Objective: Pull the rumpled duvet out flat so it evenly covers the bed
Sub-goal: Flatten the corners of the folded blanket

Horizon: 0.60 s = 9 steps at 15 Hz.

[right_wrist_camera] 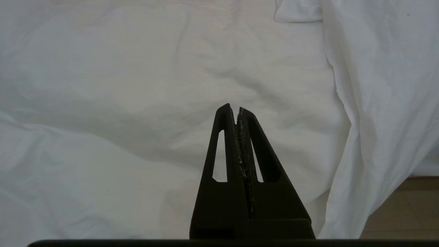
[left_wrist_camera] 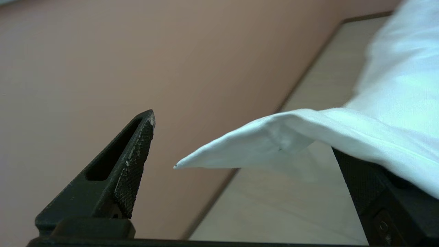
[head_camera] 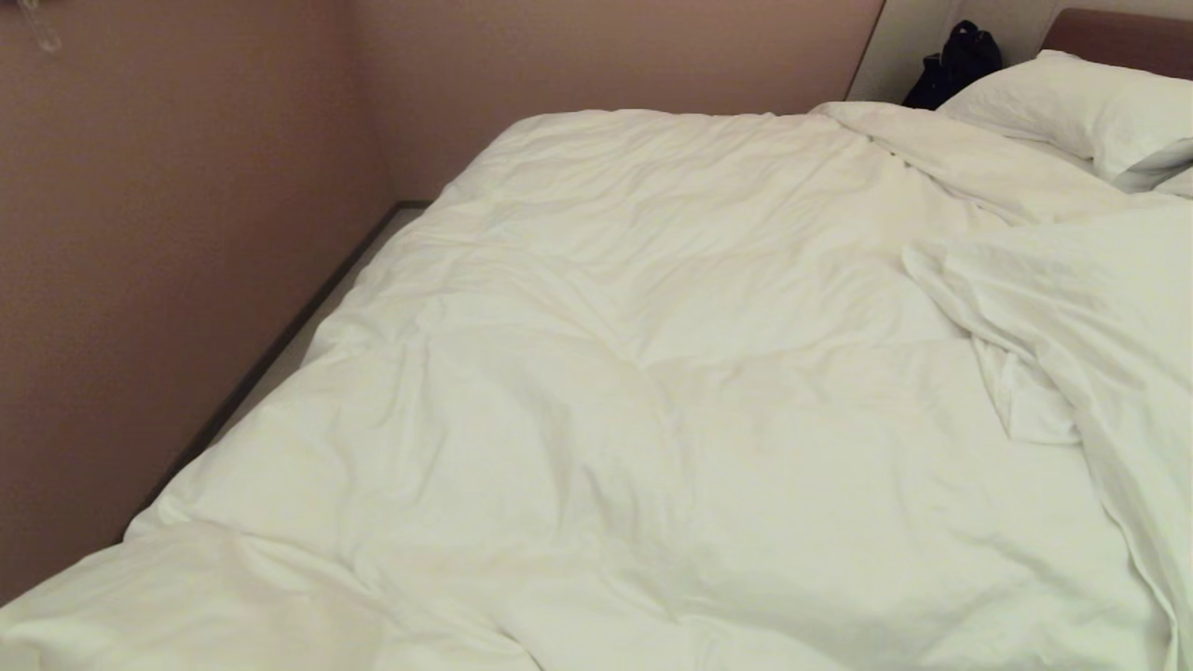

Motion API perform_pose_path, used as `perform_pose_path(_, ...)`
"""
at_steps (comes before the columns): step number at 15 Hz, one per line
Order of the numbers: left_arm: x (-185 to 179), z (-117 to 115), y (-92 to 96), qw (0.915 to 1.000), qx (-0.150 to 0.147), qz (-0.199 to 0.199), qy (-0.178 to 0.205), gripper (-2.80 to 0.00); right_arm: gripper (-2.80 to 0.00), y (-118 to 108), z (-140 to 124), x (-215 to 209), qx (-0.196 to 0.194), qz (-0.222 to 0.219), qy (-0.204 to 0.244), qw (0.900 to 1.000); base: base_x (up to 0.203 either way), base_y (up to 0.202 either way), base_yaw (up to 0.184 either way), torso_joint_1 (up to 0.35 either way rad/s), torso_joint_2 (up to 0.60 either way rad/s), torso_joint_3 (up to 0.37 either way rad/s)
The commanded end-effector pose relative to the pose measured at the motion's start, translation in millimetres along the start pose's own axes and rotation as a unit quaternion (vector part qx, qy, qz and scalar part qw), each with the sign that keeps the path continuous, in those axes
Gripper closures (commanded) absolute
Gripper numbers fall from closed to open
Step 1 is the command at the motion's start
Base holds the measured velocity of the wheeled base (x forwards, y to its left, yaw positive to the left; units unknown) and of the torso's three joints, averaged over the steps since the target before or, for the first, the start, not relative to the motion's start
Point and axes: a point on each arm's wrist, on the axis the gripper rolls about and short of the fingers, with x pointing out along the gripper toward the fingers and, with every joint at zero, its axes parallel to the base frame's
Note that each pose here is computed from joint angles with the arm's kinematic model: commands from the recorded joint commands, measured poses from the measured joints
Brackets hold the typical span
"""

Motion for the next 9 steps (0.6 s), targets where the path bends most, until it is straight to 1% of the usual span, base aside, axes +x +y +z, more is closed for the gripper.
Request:
perform_pose_path(1, 1.2, -1.4, -3.2, 0.9995, -0.007, -0.031, -0.006, -2.80, 0.00, 0.0, 0.0, 0.1, 0.000, 0.001, 0.001, 1.000, 0.000, 0.000, 0.000, 0.000, 0.00, 0.000)
perform_pose_path(2, 1.3, -2.3, -5.5, 0.9975, -0.020, -0.067, -0.010, -2.80, 0.00, 0.0, 0.0, 0.1, 0.000, 0.000, 0.001, 1.000, 0.000, 0.000, 0.000, 0.000, 0.00, 0.000)
perform_pose_path(3, 0.3, -3.6, -8.0, 0.9926, -0.031, -0.117, -0.014, -2.80, 0.00, 0.0, 0.0, 0.1, 0.000, 0.000, 0.001, 1.000, 0.000, 0.000, 0.000, 0.000, 0.00, 0.000)
perform_pose_path(4, -1.4, -5.7, -10.3, 0.9851, -0.044, -0.166, -0.009, -2.80, 0.00, 0.0, -0.1, 0.1, 0.000, 0.000, 0.001, 1.000, 0.000, 0.000, 0.000, 0.000, 0.00, 0.000)
perform_pose_path(6, -6.9, -10.9, -12.3, 0.9667, -0.068, -0.245, 0.028, -2.80, 0.00, 0.0, -0.1, 0.1, 0.000, 0.000, 0.001, 1.000, 0.000, 0.000, 0.000, 0.000, 0.00, 0.000)
perform_pose_path(7, -10.6, -11.2, -11.6, 0.9549, -0.084, -0.281, 0.048, -2.80, 0.00, 0.0, 0.0, 0.1, 0.000, 0.000, 0.001, 1.000, 0.000, 0.000, 0.000, 0.000, 0.00, 0.000)
perform_pose_path(8, -13.1, -10.3, -10.8, 0.9431, -0.103, -0.308, 0.071, -2.80, 0.00, 0.0, 0.0, 0.1, 0.000, 0.000, 0.001, 1.000, 0.000, 0.000, 0.000, 0.000, 0.00, 0.000)
perform_pose_path(9, -14.0, -9.9, -10.5, 0.9366, -0.111, -0.320, 0.090, -2.80, 0.00, 0.0, 0.0, 0.1, 0.000, 0.000, 0.001, 1.000, 0.000, 0.000, 0.000, 0.000, 0.00, 0.000)
